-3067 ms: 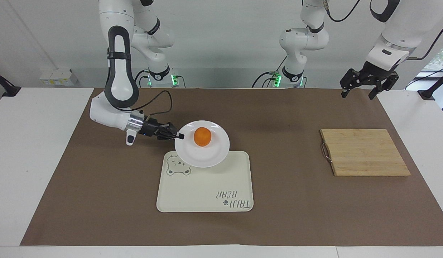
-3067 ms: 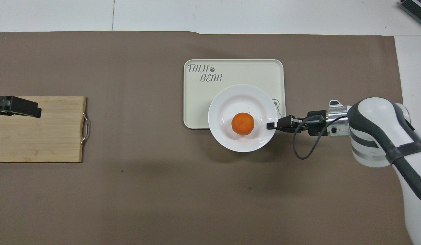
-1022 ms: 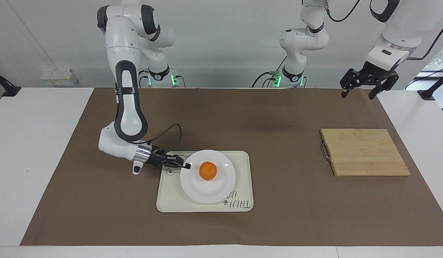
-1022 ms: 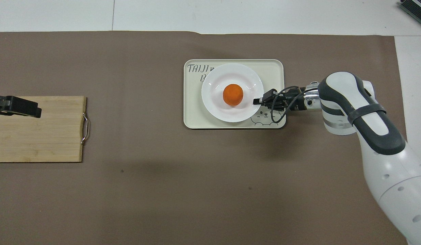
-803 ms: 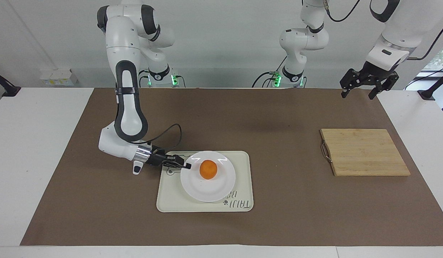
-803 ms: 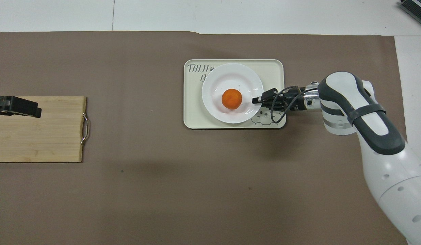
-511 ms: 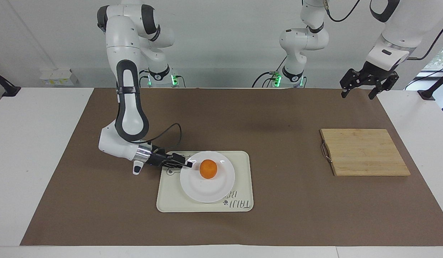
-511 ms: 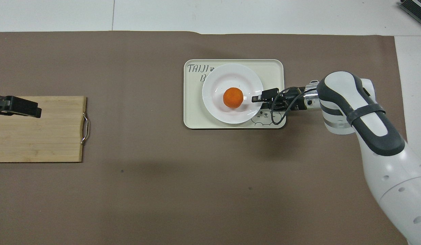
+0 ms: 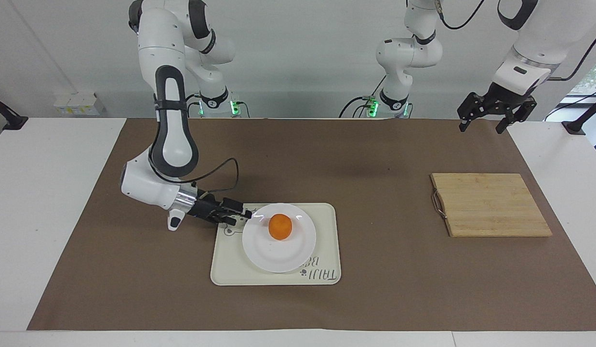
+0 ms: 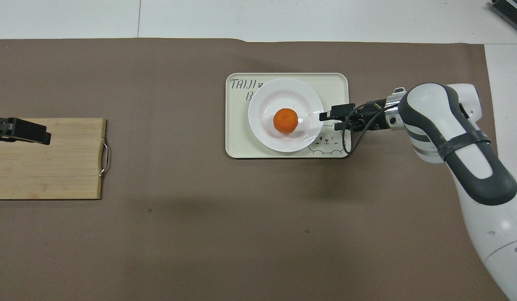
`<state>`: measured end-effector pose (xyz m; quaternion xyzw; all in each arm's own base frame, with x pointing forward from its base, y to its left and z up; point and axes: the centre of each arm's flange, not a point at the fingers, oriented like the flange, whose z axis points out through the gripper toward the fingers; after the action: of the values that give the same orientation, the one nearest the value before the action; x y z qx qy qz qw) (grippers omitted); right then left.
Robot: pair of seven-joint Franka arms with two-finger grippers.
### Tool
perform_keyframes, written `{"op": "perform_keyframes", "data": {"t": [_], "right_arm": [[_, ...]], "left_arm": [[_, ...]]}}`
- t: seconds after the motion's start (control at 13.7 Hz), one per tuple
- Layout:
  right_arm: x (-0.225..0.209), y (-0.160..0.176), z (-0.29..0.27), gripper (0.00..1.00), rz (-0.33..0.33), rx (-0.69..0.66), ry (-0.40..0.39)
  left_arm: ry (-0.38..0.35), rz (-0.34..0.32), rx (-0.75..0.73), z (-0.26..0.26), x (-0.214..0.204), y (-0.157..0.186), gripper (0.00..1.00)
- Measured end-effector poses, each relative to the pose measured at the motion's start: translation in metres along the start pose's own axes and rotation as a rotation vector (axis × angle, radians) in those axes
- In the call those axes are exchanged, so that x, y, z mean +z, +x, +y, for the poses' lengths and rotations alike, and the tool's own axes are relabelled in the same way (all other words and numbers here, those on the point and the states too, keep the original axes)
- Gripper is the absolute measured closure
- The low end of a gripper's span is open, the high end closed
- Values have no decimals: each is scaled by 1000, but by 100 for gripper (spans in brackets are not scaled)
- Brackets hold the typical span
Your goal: Place orange and plate with both arms
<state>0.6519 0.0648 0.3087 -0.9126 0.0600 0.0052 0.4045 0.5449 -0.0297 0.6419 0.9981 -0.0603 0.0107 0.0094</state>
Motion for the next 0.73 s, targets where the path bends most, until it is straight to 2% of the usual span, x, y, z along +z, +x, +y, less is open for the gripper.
{"op": "perform_keyframes", "data": {"t": [0.15, 0.44, 0.73], "right_arm": [[-26, 0, -8, 0, 10, -14, -77], [-78, -8, -39, 0, 33, -38, -313], [-122, -25, -71, 0, 66, -36, -516]], "left_arm": [[0, 0, 0, 0, 0, 0, 0], [0, 0, 0, 0, 0, 0, 0], [0, 0, 0, 0, 0, 0, 0]]}}
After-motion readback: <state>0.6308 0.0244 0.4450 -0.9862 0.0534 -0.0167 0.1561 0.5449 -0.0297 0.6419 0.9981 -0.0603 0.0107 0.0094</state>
